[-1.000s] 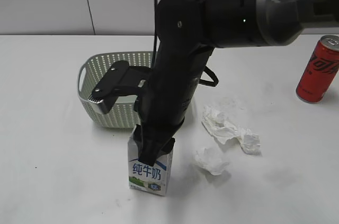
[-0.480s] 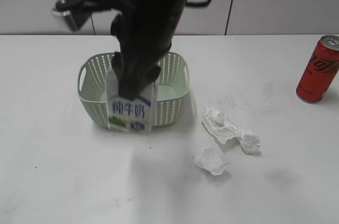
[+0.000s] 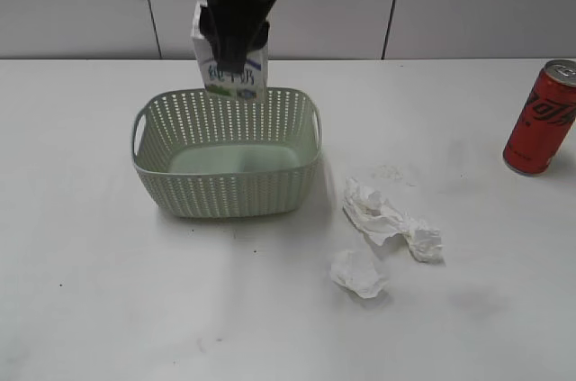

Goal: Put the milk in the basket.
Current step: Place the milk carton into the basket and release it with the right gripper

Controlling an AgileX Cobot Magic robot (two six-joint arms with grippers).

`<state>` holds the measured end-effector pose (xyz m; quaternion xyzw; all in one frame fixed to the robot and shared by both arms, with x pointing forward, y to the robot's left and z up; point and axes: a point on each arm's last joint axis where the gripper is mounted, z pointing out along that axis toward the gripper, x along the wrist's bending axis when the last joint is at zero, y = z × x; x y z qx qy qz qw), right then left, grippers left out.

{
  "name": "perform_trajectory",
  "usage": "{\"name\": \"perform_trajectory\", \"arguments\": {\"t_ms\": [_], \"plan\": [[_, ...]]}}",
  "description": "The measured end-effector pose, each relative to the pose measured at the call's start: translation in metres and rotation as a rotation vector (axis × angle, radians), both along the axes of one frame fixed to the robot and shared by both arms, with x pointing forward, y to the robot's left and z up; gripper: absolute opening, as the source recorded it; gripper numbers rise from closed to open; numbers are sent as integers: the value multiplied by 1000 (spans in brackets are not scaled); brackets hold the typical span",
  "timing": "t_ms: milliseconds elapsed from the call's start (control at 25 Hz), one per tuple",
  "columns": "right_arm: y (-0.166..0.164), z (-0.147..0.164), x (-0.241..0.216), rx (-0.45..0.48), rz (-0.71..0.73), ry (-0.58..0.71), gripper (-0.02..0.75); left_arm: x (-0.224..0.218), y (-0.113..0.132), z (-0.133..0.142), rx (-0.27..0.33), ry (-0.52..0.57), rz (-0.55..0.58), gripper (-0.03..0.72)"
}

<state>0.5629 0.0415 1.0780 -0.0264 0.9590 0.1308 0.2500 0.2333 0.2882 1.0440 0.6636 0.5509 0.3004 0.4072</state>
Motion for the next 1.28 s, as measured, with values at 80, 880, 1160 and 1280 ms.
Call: {"name": "perform_trajectory", "arguments": {"t_ms": [80,880,1160,1280], "plan": [[9,-28,8,-41,18,13,361,0,0,0,0,0,0,235],[39,-121,24,21,28,137,451,0,0,0,0,0,0,235],[30,-93,29,69,-68,91,637,0,0,0,0,0,0,235],[13,-63,35,140,-170,83,637,0,0,0,0,0,0,235]]}}
